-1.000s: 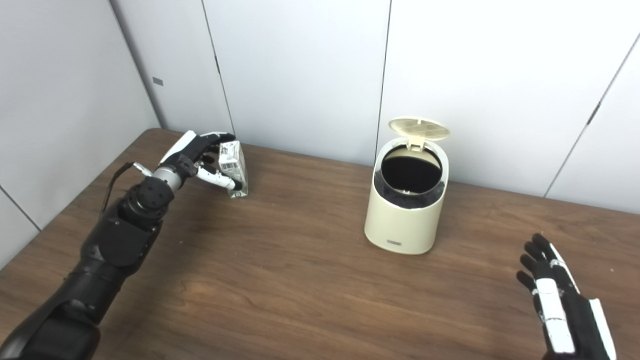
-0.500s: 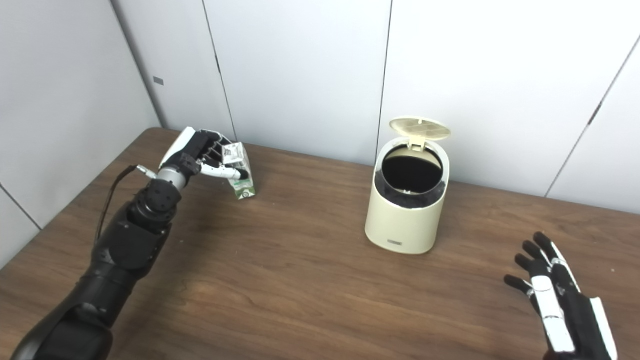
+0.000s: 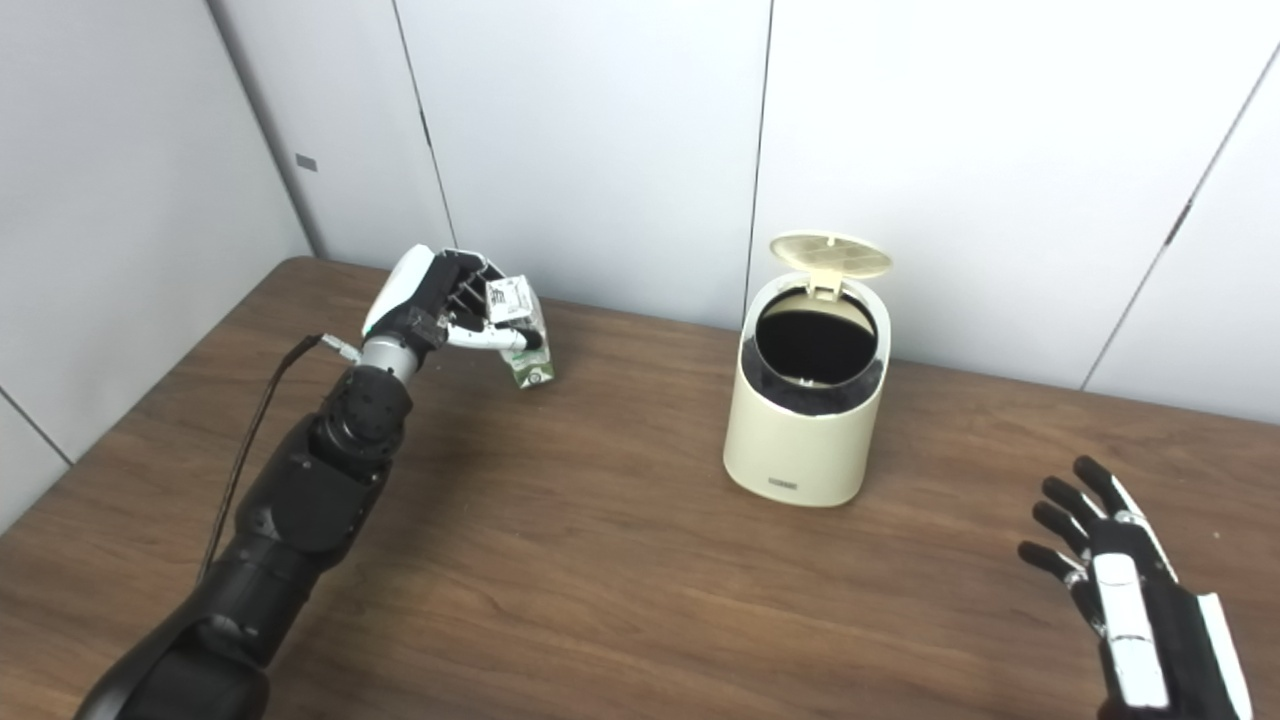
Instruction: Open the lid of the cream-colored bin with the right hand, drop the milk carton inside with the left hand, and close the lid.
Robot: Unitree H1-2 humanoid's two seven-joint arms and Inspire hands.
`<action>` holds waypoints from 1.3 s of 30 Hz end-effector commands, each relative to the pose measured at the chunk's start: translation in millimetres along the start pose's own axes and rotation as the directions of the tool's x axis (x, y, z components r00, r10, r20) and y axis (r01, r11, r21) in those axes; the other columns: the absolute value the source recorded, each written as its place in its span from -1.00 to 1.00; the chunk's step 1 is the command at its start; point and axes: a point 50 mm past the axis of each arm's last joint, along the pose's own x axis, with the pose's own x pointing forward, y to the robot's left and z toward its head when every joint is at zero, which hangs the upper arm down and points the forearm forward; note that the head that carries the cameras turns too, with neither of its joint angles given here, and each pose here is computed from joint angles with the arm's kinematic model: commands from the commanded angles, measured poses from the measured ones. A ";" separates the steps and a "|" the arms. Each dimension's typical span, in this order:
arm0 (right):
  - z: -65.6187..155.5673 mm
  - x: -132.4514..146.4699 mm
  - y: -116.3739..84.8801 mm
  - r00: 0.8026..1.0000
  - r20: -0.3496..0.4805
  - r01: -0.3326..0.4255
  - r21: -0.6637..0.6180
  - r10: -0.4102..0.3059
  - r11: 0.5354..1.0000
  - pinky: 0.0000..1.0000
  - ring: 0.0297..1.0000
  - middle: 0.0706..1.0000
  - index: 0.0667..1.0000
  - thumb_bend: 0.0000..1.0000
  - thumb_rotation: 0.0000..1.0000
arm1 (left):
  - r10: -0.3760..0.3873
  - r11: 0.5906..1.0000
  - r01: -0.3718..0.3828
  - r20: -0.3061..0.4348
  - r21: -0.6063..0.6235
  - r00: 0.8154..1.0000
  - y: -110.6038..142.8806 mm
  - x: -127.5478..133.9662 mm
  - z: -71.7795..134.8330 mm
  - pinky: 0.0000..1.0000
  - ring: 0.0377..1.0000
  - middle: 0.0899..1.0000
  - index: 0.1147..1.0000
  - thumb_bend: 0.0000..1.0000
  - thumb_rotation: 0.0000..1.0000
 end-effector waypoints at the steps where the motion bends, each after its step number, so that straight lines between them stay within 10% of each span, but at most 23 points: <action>1: 15.9 7.0 -2.0 0.996 0.089 -0.017 0.015 0.015 1.000 0.48 0.69 0.71 0.77 -0.05 0.69 | 0.118 0.992 -0.115 0.096 -0.043 0.988 14.0 6.7 34.7 -0.03 -0.08 -0.08 -0.26 0.00 -1.00; 9: 18.4 7.2 -0.2 0.996 0.092 -0.002 0.012 0.001 1.000 0.51 0.69 0.74 0.78 -0.05 0.68 | 0.261 0.961 -0.228 0.234 -0.157 0.937 -4.2 -24.3 93.1 -0.31 -0.16 -0.13 -0.29 -0.05 -1.00; 20: 5.5 11.1 -5.5 0.996 0.088 0.017 -0.011 -0.016 1.000 0.71 0.88 0.90 0.93 -0.28 0.61 | 0.267 0.957 -0.190 0.406 -0.221 0.874 -9.2 -50.8 153.5 -0.29 -0.14 -0.09 -0.22 -0.05 -1.00; 39: -15.0 20.3 2.0 0.995 0.070 0.067 -0.039 -0.064 0.997 0.66 0.81 0.83 0.87 0.05 0.57 | 0.204 0.969 -0.096 0.524 -0.227 0.827 -7.1 -68.9 172.9 -0.30 -0.16 -0.16 -0.16 -0.04 -1.00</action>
